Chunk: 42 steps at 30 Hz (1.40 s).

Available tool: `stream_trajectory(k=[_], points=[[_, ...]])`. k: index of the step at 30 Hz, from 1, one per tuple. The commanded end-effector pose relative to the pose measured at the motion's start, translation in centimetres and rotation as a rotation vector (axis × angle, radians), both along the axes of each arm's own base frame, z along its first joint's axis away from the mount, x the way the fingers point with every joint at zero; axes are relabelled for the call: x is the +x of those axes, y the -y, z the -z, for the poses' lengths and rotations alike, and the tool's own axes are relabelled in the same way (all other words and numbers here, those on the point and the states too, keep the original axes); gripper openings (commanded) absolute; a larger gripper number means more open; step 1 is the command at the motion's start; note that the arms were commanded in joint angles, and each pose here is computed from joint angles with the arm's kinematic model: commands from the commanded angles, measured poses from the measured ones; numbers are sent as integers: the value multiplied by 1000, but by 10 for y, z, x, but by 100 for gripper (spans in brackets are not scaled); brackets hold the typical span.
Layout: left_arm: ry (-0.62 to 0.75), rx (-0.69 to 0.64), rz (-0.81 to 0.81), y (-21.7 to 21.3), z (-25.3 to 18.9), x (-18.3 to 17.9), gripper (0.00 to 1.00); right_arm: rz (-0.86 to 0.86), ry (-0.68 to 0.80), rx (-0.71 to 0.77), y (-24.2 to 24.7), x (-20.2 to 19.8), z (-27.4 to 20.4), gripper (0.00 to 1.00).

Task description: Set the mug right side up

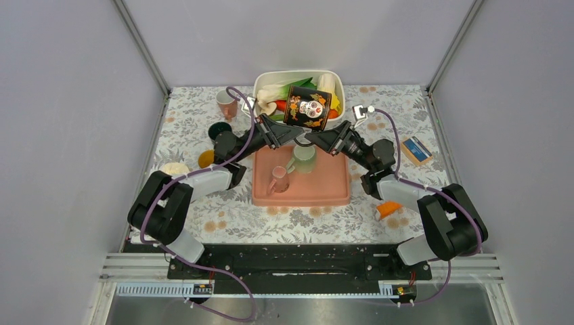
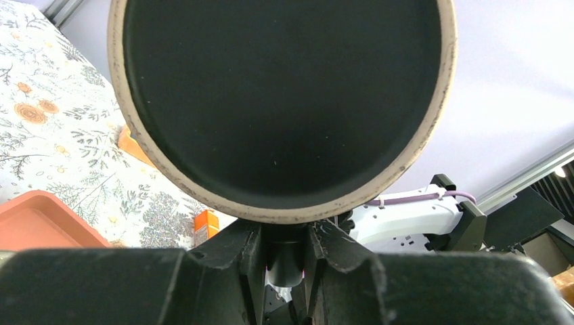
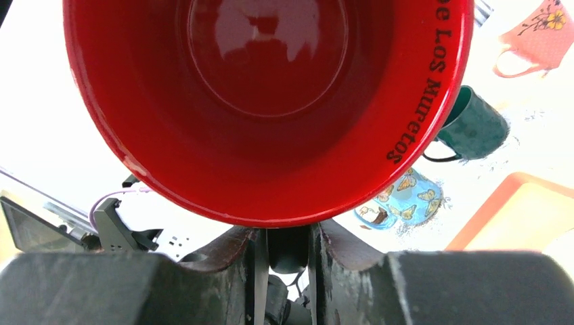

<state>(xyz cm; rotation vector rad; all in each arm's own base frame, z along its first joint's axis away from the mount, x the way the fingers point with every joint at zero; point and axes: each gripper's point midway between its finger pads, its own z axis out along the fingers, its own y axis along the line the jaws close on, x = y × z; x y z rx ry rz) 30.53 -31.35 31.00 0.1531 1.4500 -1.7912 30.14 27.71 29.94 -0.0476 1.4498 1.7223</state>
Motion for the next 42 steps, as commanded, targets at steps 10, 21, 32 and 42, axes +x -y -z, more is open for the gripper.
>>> stream_trajectory(k=[10, 21, 32, 42], points=[[187, -31, 107, 13, -23, -39, 0, 145, 52, 78, 22, 24, -26, 22], [188, -22, 133, 18, -22, -44, 0, 143, 27, 76, 22, 28, -24, 38], [195, -13, 170, 26, -22, -52, 0, 127, 30, 81, 21, 27, -26, 18], [179, 23, 171, 30, -11, -50, 11, 142, 167, 77, 32, 18, -51, 0]])
